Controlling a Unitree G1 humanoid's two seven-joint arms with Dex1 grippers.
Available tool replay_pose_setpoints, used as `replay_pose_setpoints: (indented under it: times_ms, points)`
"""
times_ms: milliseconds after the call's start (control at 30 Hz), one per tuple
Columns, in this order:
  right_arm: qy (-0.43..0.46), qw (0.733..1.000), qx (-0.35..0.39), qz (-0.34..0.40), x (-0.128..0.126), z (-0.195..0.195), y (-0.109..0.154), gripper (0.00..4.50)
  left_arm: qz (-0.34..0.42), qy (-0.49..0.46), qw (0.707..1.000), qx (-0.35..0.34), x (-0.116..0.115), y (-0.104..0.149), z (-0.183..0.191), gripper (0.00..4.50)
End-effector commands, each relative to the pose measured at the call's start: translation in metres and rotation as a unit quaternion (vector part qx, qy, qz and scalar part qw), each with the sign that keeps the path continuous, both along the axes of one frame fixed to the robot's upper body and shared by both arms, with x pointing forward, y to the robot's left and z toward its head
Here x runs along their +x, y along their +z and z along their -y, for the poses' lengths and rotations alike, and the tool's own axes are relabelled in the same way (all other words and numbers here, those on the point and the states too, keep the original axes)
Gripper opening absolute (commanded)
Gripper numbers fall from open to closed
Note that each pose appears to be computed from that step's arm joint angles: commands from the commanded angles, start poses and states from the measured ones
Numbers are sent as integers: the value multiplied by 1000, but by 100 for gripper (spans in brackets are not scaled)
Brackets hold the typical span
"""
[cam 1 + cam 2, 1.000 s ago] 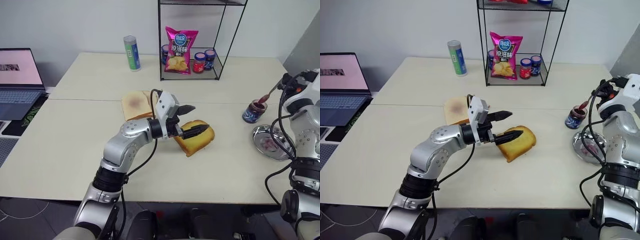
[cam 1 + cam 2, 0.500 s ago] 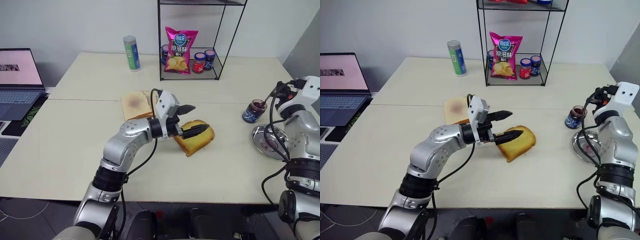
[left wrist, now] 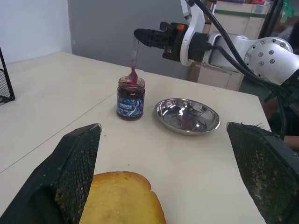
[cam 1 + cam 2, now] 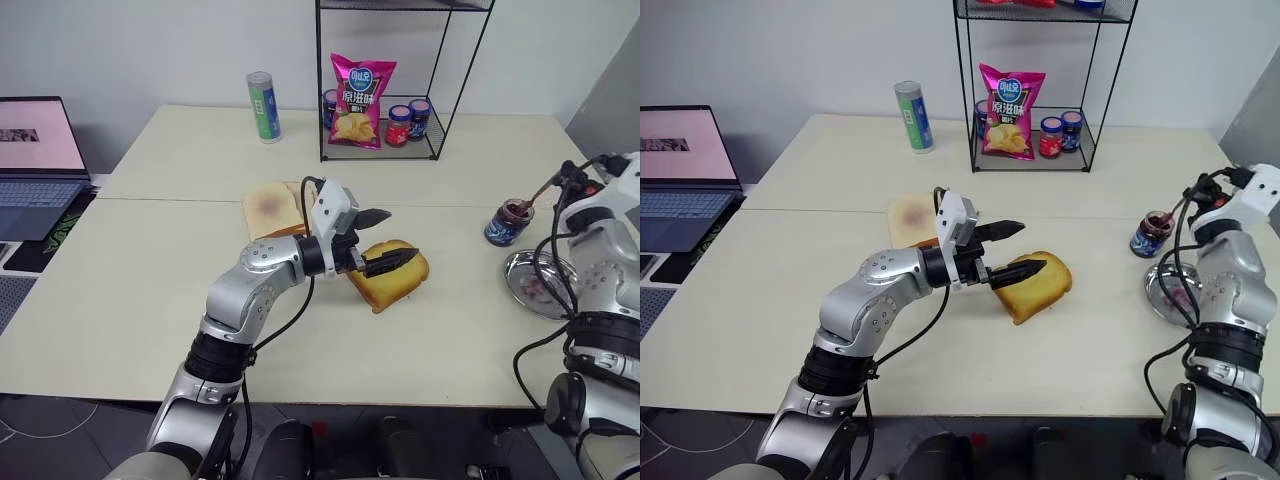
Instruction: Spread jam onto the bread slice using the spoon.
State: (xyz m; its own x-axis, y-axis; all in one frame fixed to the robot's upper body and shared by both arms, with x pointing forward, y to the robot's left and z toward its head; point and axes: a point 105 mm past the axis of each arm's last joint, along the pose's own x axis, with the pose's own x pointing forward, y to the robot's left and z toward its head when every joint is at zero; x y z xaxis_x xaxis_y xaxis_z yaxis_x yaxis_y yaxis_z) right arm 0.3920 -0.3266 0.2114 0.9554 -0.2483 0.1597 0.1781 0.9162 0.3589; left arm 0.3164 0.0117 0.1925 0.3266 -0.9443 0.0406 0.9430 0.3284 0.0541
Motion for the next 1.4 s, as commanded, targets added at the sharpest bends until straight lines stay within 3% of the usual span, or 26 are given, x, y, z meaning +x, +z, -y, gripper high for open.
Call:
replay_pose_setpoints:
  times_ms: [33,667,1400]
  points:
    - [-6,999,16,44,-6,3,25,7,30,-11,999,-12,-5,17,2,450]
    - [-23,989,132,56,-14,10,13,7,30,-20,999,-8,-6,16,4,450]
    - [-52,959,263,96,-26,21,3,7,33,-30,999,-4,-7,17,5,450]
